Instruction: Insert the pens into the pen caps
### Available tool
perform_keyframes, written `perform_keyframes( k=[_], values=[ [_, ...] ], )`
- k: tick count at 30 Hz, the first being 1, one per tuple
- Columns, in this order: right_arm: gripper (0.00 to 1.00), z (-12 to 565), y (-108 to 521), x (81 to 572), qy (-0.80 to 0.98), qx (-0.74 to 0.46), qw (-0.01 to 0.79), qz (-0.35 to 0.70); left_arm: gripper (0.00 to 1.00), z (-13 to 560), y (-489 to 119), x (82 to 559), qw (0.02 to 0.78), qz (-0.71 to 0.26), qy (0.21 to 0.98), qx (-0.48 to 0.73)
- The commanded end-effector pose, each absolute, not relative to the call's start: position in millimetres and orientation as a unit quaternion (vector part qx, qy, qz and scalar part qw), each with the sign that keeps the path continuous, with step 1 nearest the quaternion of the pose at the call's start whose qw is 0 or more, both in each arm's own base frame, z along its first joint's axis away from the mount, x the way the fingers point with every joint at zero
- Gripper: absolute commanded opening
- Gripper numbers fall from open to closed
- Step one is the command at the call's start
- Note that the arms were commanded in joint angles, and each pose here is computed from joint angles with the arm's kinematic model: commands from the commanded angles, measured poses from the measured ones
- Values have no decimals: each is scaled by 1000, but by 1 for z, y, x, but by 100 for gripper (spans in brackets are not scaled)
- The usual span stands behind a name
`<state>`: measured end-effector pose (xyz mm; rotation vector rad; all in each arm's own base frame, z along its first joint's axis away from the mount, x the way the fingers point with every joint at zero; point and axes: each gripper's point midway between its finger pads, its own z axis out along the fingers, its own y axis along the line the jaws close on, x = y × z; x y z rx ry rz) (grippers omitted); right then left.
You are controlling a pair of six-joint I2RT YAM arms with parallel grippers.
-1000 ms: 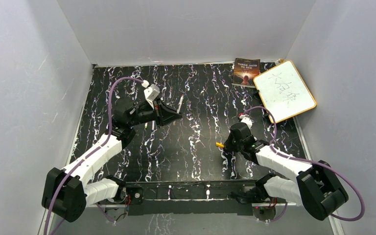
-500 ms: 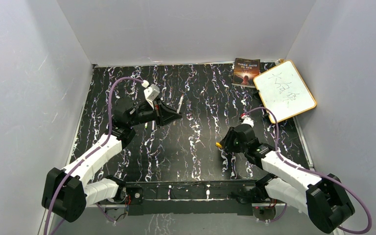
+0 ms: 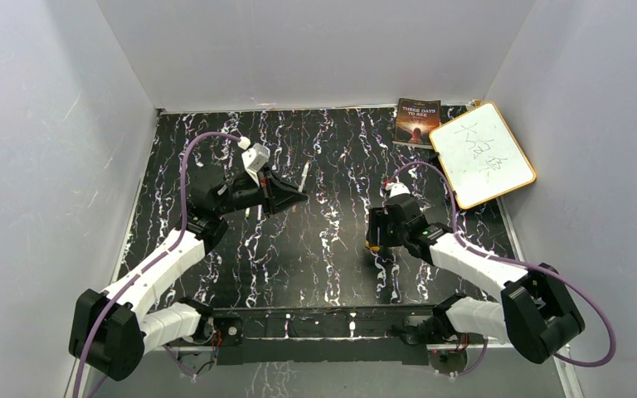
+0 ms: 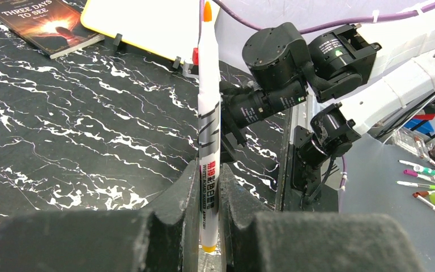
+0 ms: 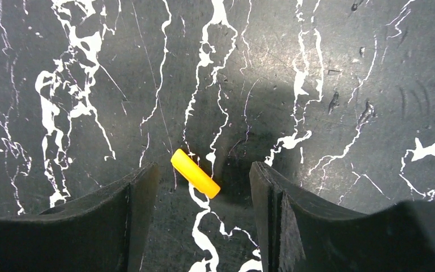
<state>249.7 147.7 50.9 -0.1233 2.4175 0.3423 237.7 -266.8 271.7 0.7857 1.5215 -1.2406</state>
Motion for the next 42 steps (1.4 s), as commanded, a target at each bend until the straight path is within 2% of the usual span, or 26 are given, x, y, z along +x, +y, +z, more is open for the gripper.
perform_keyframes(
  k=[1, 14, 24, 42],
  values=[
    [57, 54, 157, 255, 928, -78, 338, 139, 0, 278, -266, 236, 504, -509, 615, 331],
    [53, 45, 182, 229, 928, -94, 293, 210, 0, 276, -266, 237, 502, -508, 617, 330],
    [50, 41, 198, 218, 929, -100, 277, 224, 0, 277, -265, 237, 505, -507, 616, 330],
    [46, 30, 170, 243, 947, -94, 305, 42, 0, 277, -264, 235, 508, -501, 617, 333]
  ],
)
